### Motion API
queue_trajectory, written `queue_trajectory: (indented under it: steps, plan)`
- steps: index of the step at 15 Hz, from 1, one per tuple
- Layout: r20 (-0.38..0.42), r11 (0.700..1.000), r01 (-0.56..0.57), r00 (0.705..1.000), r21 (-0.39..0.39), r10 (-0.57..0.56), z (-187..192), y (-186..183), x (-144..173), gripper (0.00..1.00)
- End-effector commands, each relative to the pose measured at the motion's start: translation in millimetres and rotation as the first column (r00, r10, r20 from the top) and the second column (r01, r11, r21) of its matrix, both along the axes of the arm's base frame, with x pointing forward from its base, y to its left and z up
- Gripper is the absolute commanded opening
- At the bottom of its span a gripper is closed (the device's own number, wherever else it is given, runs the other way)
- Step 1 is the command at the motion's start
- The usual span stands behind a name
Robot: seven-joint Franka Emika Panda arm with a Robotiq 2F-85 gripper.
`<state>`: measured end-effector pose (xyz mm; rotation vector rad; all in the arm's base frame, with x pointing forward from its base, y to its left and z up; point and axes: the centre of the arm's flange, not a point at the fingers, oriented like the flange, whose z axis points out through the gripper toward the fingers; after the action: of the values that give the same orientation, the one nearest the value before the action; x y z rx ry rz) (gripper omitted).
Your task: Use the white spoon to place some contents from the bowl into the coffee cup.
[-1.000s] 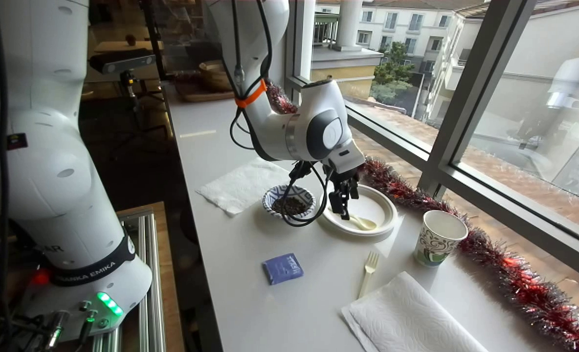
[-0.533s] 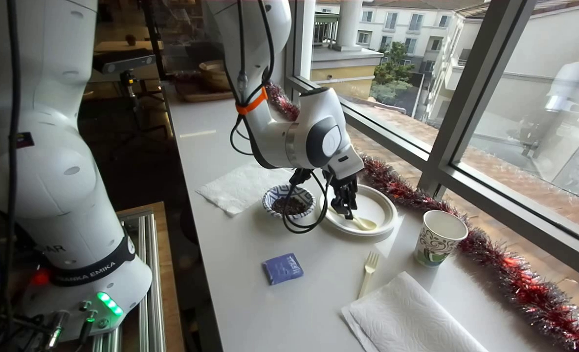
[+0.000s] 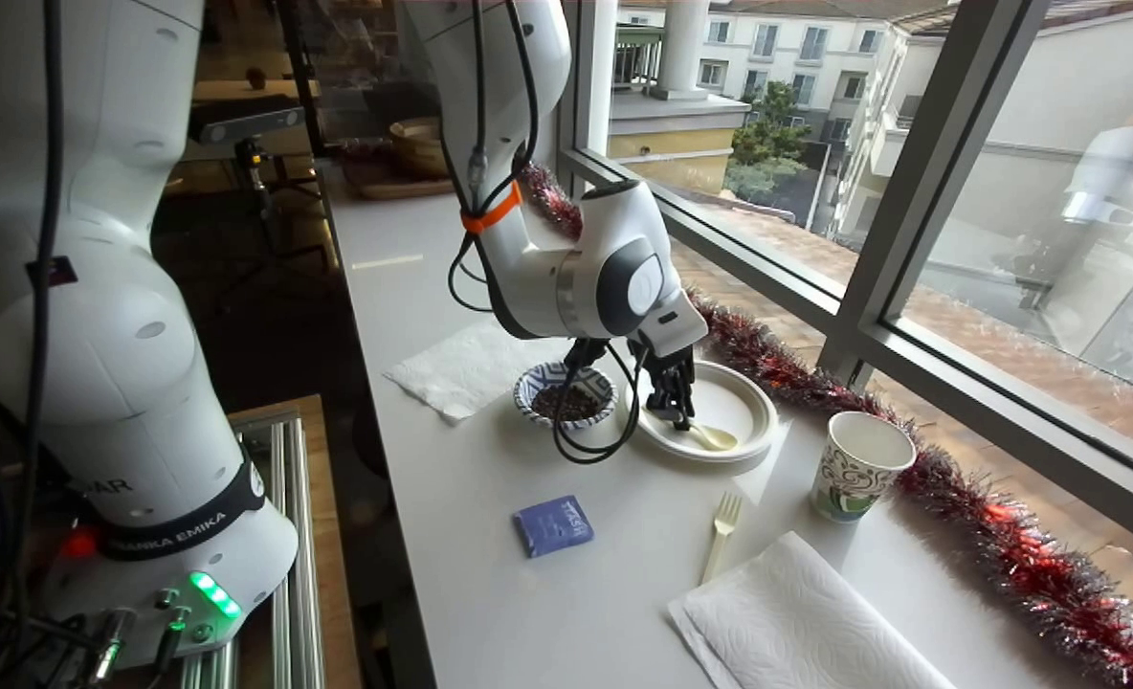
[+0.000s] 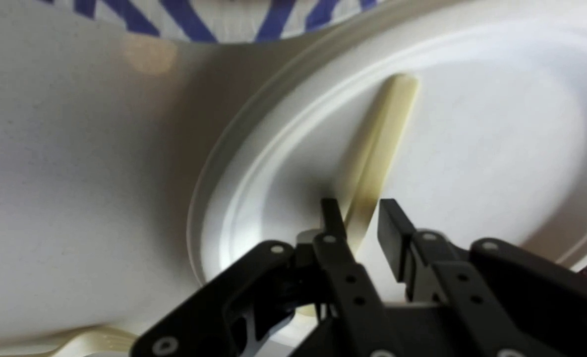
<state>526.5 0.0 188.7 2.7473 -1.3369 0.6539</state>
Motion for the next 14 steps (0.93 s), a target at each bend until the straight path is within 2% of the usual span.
queue_trajectory:
  steps: [1,3,4,6,10,14]
  plan:
    - [0.029,1.0,0.002,1.0,0.0,-0.002,-4,5,-2,0.05]
    - [0.037,1.0,-0.004,0.999,-0.004,0.004,5,6,-4,0.0]
    - [0.039,1.0,-0.008,0.999,-0.014,0.009,11,7,-6,0.03]
    - [0.03,1.0,-0.009,0.999,-0.014,0.009,29,10,-12,0.03]
    - [-0.058,0.998,-0.055,0.997,0.042,0.057,64,25,-38,0.03]
    - [-0.09,0.99,-0.094,0.99,0.102,0.104,87,44,-66,0.03]
